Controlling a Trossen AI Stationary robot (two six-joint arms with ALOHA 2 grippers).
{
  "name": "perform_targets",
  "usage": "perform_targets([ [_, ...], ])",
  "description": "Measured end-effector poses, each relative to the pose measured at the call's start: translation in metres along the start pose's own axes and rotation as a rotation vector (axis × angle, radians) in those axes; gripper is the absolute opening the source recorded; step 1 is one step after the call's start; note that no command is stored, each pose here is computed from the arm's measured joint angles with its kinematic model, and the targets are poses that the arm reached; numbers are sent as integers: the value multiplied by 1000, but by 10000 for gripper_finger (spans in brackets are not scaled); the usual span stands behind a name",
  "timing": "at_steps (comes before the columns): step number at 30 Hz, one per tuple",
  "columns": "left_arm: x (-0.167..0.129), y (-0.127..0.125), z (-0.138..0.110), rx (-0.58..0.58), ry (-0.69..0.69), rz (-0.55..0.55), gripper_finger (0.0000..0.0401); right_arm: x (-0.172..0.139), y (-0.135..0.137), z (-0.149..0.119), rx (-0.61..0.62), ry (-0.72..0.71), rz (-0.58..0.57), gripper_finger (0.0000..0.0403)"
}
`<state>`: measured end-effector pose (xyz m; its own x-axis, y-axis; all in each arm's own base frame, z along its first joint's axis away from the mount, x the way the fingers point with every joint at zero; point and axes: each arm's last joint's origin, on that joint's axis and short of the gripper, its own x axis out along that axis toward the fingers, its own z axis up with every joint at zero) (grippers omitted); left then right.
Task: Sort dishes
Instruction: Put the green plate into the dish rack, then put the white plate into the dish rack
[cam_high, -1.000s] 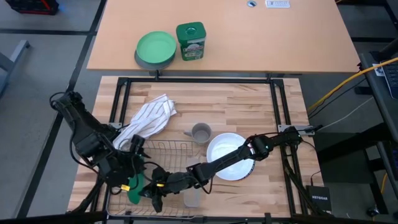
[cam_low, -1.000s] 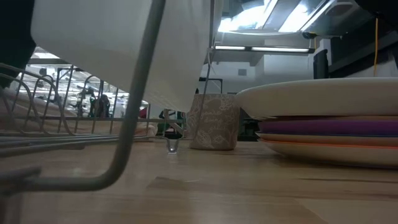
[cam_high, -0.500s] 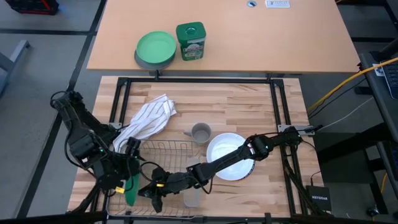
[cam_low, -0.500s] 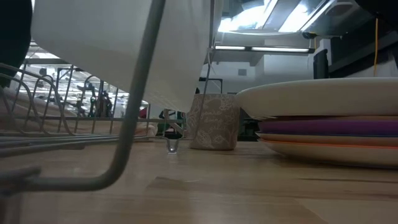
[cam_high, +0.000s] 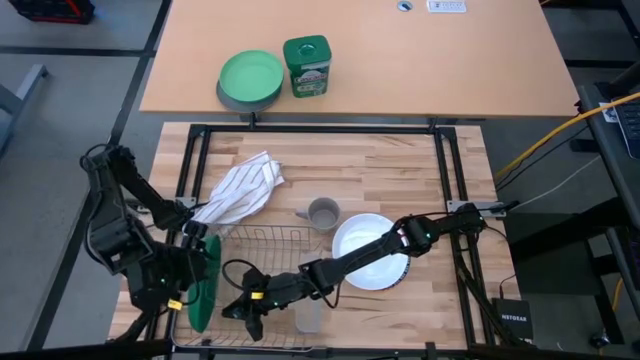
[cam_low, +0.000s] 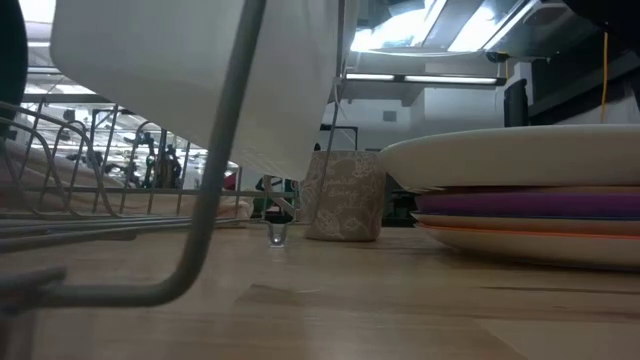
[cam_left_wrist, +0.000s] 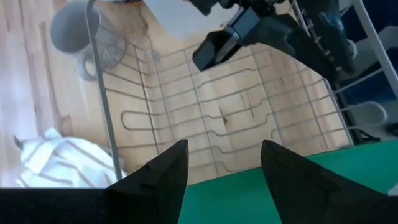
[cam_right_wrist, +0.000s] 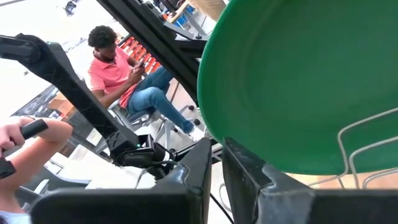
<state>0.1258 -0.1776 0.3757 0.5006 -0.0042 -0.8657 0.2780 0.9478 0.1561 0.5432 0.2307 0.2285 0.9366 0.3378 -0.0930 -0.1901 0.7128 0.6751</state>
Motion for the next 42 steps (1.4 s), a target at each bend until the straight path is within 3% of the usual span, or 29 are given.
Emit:
perform_targets([
  [9,-5,-10,-7,-24,48,-90,194,0,0,0,0,-2,0,44],
  [14,-2,-16,-13,-53,147,-148,194,0,0,0,0,-3,0,44],
  [21,-5,-11,-17,-99,186,-125,194,0,0,1,-2,-3,0,44],
  [36,-6,-14,-10,-114,104,-159,194,-2,5,13,-162,-48,52,44],
  [42,-11,-9,-3,-71,9,-100,194,-13,14,35,-300,-21,44,44],
])
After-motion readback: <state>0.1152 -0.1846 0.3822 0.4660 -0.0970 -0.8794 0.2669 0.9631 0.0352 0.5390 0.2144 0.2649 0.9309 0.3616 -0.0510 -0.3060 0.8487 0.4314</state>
